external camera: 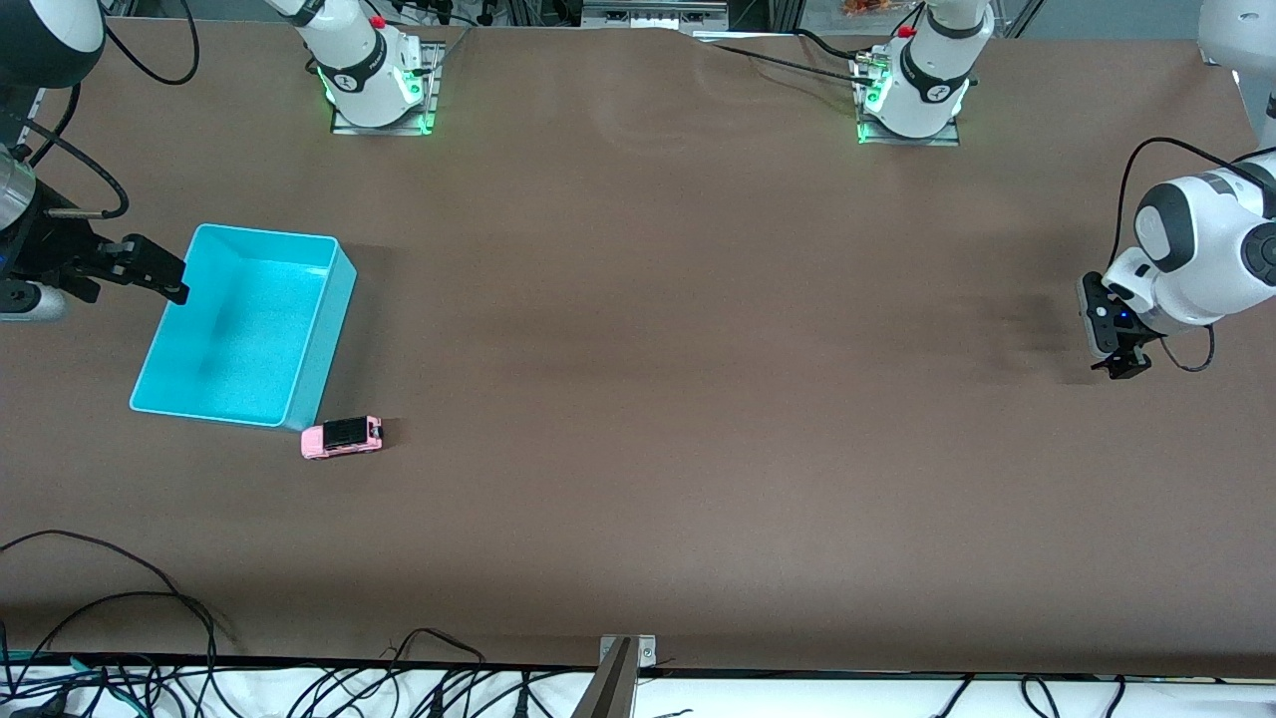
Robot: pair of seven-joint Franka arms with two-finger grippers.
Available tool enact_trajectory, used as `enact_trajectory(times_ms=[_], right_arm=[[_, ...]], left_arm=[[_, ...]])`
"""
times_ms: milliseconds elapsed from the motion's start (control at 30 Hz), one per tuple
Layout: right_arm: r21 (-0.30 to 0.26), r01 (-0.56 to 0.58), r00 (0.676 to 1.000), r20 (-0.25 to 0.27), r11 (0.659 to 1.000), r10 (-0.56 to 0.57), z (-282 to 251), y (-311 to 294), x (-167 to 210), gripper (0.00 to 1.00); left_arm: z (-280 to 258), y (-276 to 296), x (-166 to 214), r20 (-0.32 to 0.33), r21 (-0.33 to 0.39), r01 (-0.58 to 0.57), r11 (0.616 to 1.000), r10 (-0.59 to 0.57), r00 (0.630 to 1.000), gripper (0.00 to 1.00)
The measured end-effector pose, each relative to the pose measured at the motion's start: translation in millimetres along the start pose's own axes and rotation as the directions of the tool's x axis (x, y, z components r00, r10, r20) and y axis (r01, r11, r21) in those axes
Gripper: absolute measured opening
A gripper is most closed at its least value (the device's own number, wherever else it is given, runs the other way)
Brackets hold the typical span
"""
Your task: Wind and store pink jeep toy
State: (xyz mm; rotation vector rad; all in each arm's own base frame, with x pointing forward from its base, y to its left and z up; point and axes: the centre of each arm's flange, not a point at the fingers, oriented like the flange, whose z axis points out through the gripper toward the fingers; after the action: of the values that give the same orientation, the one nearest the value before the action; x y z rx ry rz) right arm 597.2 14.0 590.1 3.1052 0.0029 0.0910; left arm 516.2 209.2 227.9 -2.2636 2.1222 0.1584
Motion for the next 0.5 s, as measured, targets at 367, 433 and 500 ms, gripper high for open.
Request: enact_trajectory(times_ms=[367, 433, 500], right_arm=[[0.002, 0.022, 1.0, 0.002, 1.0, -0.022, 8, -13, 4, 1.0], [0.002, 0.025, 1.0, 0.013, 1.0, -0.025, 19, -15, 9, 1.0], [0.001, 0.031, 0.999, 0.014, 1.0, -0.031, 30, -15, 14, 1.0]], left_arm=[[-99, -24, 48, 0.057, 0.167, -0.096, 0.981, 0.088, 0.994, 1.0], [-120, -26, 63, 0.069, 0.199, -0.122, 0.972, 0.111, 0.991, 1.0], [-143, -25, 79, 0.081, 0.232, -0.15, 0.961, 0.134, 0.988, 1.0]])
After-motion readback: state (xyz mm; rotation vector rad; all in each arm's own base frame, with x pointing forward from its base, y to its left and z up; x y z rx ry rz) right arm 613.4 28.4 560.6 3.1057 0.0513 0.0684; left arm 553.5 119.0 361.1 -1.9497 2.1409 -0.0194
